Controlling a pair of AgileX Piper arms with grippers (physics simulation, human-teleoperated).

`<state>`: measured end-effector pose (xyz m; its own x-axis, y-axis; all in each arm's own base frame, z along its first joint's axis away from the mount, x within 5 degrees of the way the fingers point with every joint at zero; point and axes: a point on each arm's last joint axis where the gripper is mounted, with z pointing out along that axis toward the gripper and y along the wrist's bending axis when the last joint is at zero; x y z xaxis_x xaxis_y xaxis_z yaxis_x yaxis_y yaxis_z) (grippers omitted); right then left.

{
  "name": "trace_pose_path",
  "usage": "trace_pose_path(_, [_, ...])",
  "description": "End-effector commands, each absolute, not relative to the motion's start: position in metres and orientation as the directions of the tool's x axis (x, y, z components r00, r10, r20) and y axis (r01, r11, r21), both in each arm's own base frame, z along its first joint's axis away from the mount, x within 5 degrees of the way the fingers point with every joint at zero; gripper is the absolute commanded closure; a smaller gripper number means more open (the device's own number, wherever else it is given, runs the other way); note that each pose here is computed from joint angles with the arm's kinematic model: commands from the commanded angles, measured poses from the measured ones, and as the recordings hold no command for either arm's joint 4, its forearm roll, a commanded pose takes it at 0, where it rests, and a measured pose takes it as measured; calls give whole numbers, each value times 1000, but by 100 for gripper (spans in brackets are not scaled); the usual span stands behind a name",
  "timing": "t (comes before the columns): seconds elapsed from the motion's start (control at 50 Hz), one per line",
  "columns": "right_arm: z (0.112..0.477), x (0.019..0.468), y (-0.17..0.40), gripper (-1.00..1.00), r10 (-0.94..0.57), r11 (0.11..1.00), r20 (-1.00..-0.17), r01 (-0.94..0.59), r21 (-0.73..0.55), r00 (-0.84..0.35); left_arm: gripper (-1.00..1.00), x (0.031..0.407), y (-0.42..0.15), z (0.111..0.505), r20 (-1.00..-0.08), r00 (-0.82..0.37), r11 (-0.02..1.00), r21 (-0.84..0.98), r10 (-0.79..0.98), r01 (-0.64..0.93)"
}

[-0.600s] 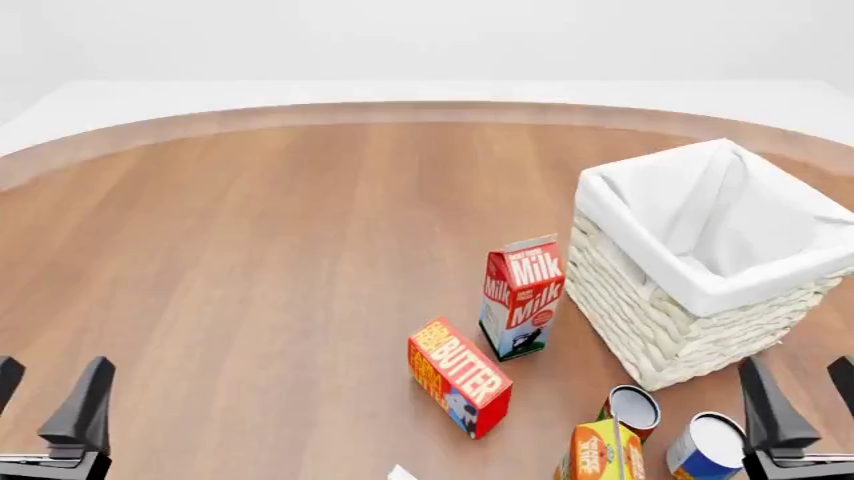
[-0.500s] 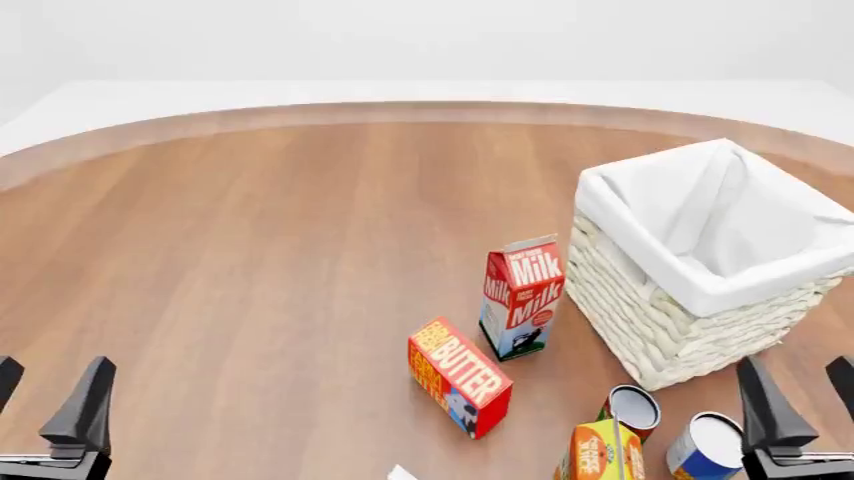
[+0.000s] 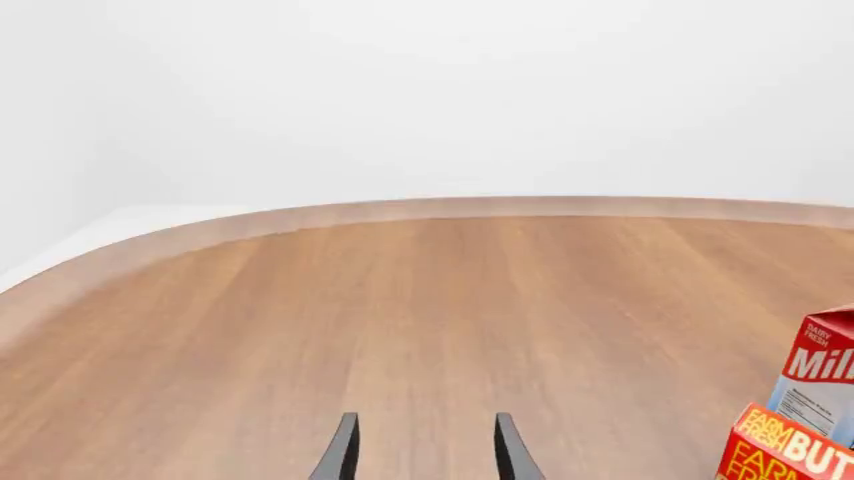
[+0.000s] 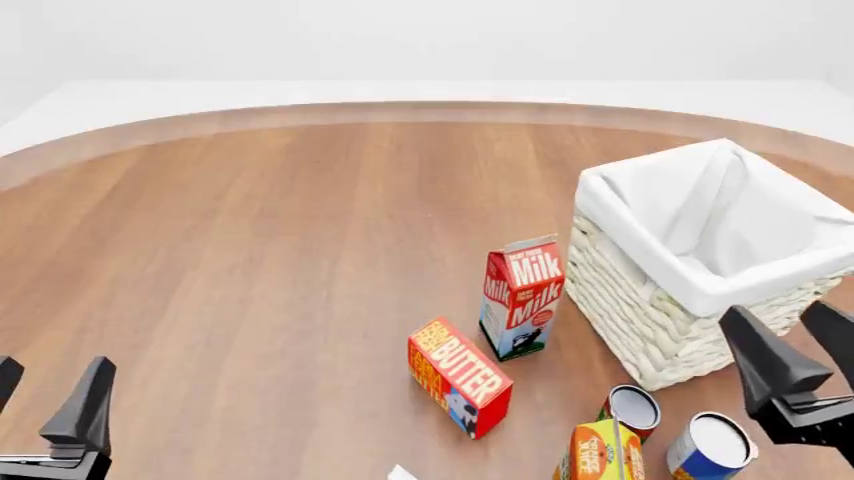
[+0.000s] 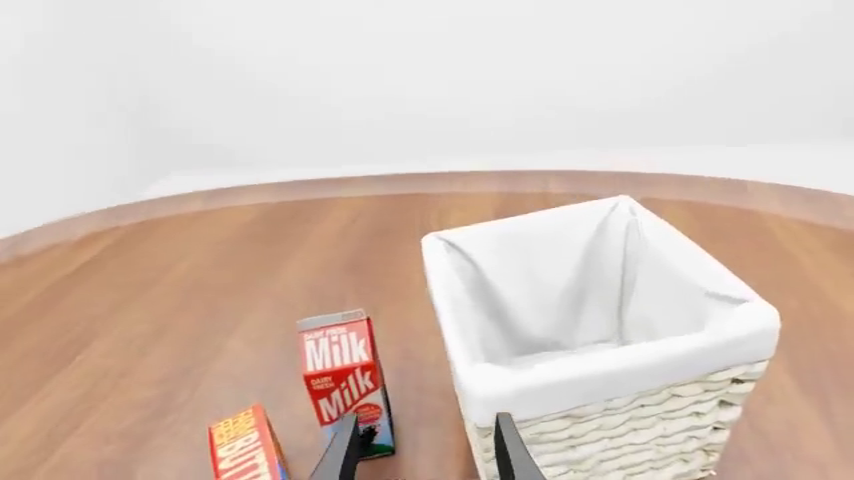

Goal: Pick up the cream cheese box and the butter, and put them in the basket.

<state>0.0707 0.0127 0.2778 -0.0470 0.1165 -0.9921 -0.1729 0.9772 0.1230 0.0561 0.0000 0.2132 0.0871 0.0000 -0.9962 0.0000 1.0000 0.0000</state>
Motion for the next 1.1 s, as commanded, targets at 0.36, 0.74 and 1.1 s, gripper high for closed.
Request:
trace_pose_path(0.36, [348,129,72,-100,-60,879,-966,-472,69,-253,-100,56,0,213,-996,87,1000,0,0,0])
trace_pose_path(0.74, [354,158,118,-100,-213,808,-917,-589,29,-337,-100,56,0,213,-996,87,1000,0,0,0])
trace_pose_path(1.1, [326,182,148,-100,-261,798,-860,-600,64,-439,-100,56,0,213,-996,87,1000,0,0,0])
